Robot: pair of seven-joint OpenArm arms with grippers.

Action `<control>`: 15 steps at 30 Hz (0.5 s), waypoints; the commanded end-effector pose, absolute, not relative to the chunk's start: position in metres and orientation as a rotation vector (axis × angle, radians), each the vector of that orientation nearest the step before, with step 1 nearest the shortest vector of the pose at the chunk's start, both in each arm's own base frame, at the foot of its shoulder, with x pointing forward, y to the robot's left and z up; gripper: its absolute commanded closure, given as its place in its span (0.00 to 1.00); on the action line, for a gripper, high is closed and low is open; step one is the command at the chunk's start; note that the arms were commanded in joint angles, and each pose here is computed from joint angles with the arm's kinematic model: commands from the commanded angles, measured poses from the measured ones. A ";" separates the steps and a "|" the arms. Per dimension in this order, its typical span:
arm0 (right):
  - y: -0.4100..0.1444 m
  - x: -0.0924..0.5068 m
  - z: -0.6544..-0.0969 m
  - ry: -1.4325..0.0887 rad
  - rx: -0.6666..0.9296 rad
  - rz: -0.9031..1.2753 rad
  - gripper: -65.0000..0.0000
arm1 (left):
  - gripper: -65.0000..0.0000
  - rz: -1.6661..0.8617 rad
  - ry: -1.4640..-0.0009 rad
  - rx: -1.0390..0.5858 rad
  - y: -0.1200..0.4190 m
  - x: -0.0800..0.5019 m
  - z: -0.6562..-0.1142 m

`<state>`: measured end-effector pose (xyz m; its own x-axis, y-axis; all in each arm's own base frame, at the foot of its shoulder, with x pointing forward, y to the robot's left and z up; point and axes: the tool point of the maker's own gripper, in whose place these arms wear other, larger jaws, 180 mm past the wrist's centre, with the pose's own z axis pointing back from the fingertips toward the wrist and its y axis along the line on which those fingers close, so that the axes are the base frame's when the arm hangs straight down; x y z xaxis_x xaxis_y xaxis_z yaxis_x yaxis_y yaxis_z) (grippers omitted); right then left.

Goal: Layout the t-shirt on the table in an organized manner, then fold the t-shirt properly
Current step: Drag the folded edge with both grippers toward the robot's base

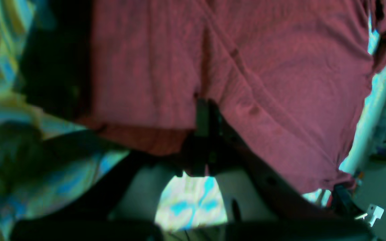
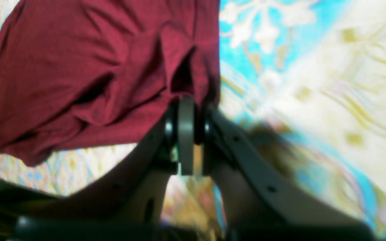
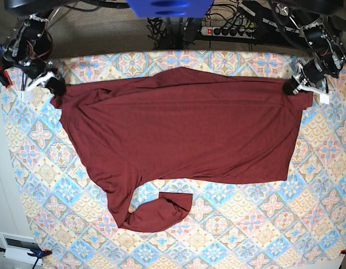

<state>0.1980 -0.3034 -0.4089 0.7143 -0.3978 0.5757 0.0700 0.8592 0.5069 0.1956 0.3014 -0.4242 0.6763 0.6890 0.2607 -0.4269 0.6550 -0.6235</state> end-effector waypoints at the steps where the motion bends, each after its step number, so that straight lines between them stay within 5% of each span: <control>1: -0.318 0.204 -0.392 -0.784 0.447 -0.255 1.00 | 1.00 0.652 -0.530 -0.529 0.313 0.194 -0.417; 15: -0.337 0.180 -0.389 -0.746 0.388 -0.280 1.00 | 1.00 0.721 -0.463 -0.506 0.322 0.144 -0.428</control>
<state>0.1722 -0.3247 -0.4037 0.7341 -0.3942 0.5529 0.1244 0.8786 0.4611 0.1493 0.3077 -0.4293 0.6586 0.7248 0.2024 -0.4808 0.6121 -0.6278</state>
